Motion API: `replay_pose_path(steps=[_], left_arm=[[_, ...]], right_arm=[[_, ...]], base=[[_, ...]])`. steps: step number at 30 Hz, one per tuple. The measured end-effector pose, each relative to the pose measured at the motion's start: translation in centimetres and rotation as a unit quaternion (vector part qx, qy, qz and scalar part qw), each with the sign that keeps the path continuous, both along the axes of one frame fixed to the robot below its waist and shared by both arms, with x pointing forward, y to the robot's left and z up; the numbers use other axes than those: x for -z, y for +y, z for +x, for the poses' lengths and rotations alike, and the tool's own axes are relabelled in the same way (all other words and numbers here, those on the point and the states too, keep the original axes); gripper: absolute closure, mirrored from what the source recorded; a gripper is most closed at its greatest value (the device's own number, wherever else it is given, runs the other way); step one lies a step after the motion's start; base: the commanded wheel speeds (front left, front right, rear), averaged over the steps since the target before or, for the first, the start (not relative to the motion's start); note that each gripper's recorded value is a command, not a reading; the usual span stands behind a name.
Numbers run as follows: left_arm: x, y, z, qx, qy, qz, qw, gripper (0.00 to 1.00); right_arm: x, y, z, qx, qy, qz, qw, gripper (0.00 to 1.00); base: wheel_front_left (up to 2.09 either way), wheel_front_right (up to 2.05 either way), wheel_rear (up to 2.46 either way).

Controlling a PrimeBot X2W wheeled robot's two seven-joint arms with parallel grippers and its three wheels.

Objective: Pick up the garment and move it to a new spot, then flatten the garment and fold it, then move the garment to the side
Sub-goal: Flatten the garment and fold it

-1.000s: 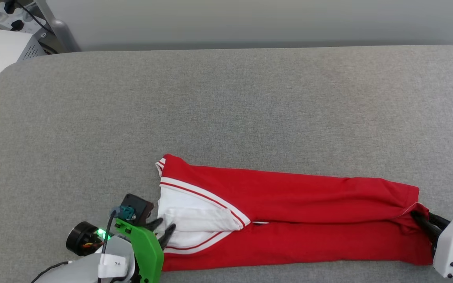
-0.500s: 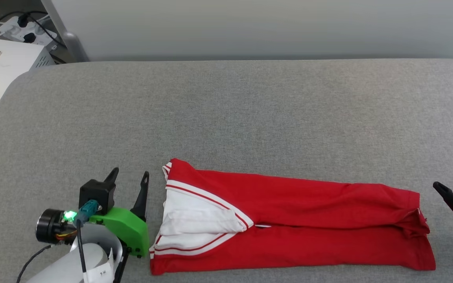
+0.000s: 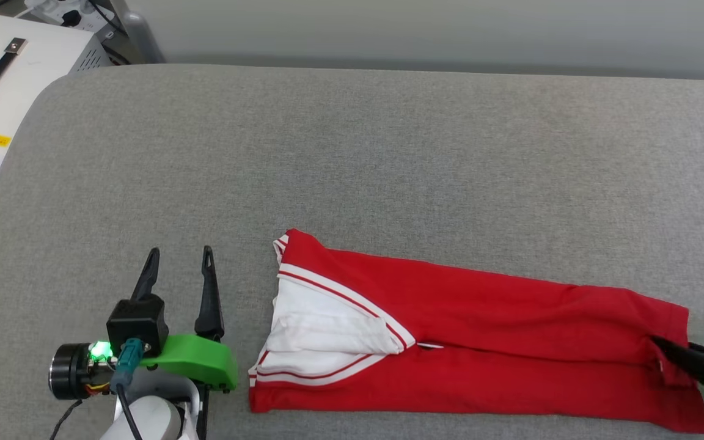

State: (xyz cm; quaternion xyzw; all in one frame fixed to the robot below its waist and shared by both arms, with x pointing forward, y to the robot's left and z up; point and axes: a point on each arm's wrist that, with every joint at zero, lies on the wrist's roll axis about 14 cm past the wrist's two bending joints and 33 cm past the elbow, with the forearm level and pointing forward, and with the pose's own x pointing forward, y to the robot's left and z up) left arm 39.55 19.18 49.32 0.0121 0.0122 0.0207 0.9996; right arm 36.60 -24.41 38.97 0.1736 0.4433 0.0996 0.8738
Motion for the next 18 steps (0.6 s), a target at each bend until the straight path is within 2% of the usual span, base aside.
replay_pose_path(steps=[5, 13, 14, 15, 18], left_arm=[[0.5, 0.7, -0.8, -0.019, -0.003, 0.001, 1.000, 0.00], [0.5, 0.0, -1.6, -0.023, -0.015, 0.005, 1.000, 0.00], [0.6, -0.2, -1.7, -0.022, -0.015, 0.005, 1.000, 0.00], [0.6, -0.2, -1.8, -0.021, -0.015, 0.005, 1.000, 0.00], [0.5, -0.1, -2.0, -0.025, -0.018, 0.010, 0.999, 0.00]], right_arm=[[1.9, 1.7, -0.6, -0.024, 0.033, 0.002, 0.999, 0.00], [2.7, 3.1, -1.3, -0.045, 0.048, 0.004, 0.998, 0.00], [2.7, 3.1, -1.3, -0.047, 0.048, 0.003, 0.998, 0.25], [2.7, 3.1, -1.4, -0.046, 0.046, 0.003, 0.998, 1.00], [2.7, 2.9, -1.6, -0.042, 0.043, 0.001, 0.998, 1.00]], base=[[0.00, 0.00, 0.00], [0.00, 0.00, 0.00], [0.00, 0.00, 0.00], [0.00, 0.00, 0.00], [0.00, 0.00, 0.00]])
